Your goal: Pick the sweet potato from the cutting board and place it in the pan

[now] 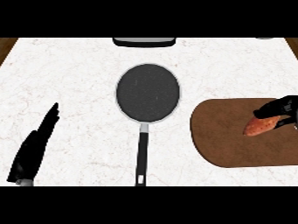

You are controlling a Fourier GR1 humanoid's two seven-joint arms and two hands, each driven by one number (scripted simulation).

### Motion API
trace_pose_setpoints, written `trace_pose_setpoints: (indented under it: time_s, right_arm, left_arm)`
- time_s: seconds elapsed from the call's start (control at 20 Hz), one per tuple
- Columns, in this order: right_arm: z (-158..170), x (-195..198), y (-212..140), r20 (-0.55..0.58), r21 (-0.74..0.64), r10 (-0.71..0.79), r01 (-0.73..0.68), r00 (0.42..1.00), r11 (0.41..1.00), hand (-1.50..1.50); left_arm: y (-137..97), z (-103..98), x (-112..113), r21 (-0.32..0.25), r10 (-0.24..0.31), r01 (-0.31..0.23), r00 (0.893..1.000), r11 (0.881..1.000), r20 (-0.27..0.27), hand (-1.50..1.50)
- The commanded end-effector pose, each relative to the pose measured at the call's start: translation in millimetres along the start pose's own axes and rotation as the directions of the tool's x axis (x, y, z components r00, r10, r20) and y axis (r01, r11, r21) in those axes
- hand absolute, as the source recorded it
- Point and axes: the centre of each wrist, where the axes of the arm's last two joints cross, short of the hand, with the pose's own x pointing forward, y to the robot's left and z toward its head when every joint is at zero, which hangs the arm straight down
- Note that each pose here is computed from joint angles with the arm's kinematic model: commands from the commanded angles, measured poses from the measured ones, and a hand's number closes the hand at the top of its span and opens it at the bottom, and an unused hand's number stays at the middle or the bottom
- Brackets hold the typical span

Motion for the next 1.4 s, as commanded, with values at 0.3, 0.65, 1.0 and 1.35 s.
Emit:
trace_pose_setpoints:
  time_s: [0.3,0.65,1.0,1.35]
  right_arm:
    - [38,24,42,0.382,-0.344,0.652,-0.554,0.655,0.758,1.50]
    - [83,45,21,0.537,-0.730,0.705,-0.164,0.464,0.664,1.50]
    - [118,81,37,0.650,-0.746,0.706,0.059,0.283,0.663,1.50]
    - [146,139,100,0.786,-0.600,0.575,0.057,0.227,0.798,1.50]
  left_arm:
    - [9,-11,9,-0.009,-0.008,0.009,1.000,1.000,0.028,0.00]
    - [-4,-5,1,0.009,0.013,-0.012,1.000,1.000,-0.008,0.00]
    - [12,-3,-8,-0.003,0.003,-0.003,1.000,1.000,0.002,0.00]
    - [-17,-14,5,-0.020,0.016,-0.015,1.000,1.000,0.011,0.00]
